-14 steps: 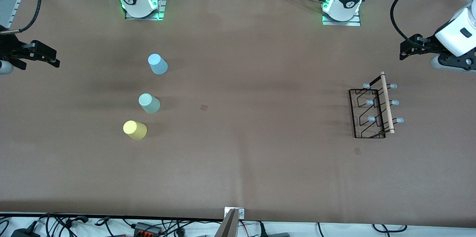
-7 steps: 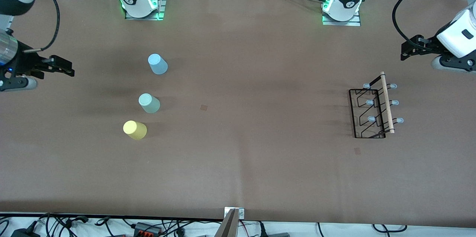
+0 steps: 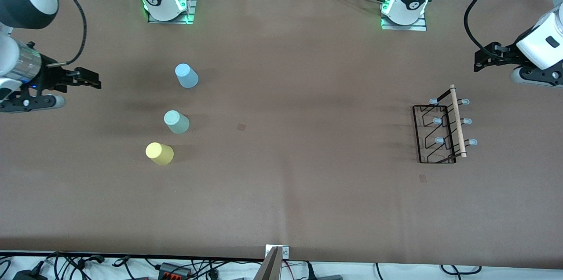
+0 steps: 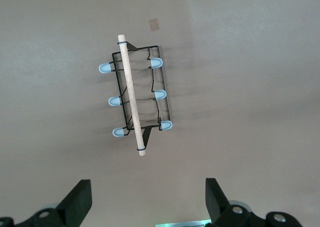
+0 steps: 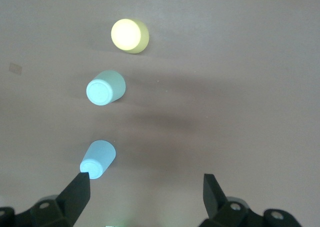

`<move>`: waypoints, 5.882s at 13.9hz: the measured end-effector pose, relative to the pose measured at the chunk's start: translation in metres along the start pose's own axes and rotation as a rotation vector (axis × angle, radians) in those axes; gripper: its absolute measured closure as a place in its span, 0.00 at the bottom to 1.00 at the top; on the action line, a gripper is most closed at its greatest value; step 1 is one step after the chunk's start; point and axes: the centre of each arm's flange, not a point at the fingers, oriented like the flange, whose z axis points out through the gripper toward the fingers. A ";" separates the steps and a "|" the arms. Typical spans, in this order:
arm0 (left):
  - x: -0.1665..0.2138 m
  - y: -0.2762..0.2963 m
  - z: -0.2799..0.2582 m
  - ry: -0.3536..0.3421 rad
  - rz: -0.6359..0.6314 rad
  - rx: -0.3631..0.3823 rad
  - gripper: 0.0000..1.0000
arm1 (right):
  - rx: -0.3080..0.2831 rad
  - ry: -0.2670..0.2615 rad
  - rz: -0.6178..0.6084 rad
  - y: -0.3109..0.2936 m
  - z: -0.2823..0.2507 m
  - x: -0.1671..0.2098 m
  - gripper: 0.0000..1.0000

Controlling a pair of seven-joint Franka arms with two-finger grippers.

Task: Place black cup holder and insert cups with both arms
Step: 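Reach the right gripper toward the teal cup while the left gripper reaches the rack handle, then grasp the teal cup with the right gripper while the left gripper grasps the rack, then carry the rack to mid-table with the left gripper while the right gripper lifts the cup, then lower the teal cup onto a rack peg while the left gripper withdraws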

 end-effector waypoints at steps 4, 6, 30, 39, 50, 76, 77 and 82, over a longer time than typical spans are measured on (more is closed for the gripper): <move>0.000 0.000 0.001 -0.003 0.000 0.000 0.00 | 0.002 -0.017 -0.010 -0.005 0.029 0.010 0.00; 0.005 -0.001 0.016 -0.042 0.000 -0.006 0.00 | 0.002 -0.019 -0.012 -0.006 0.066 0.012 0.00; 0.070 -0.056 0.257 -0.068 -0.074 -0.038 0.67 | 0.010 0.150 0.180 -0.098 0.248 0.039 0.00; 0.080 -0.025 0.196 -0.141 -0.027 -0.074 0.85 | 0.016 0.175 0.178 -0.105 0.276 0.032 0.00; 0.076 0.291 0.162 -0.114 -0.072 -0.189 0.85 | 0.015 0.163 0.180 -0.118 0.284 0.031 0.28; 0.055 0.384 0.150 -0.025 -0.078 -0.055 0.04 | -0.026 0.031 0.116 -0.154 0.077 -0.029 0.34; 0.054 0.362 0.125 -0.019 -0.073 -0.015 0.00 | -0.011 0.034 0.158 -0.185 0.076 -0.034 0.34; 0.075 0.223 0.054 -0.046 -0.009 0.055 0.00 | 0.083 0.084 0.361 -0.322 0.068 -0.053 0.34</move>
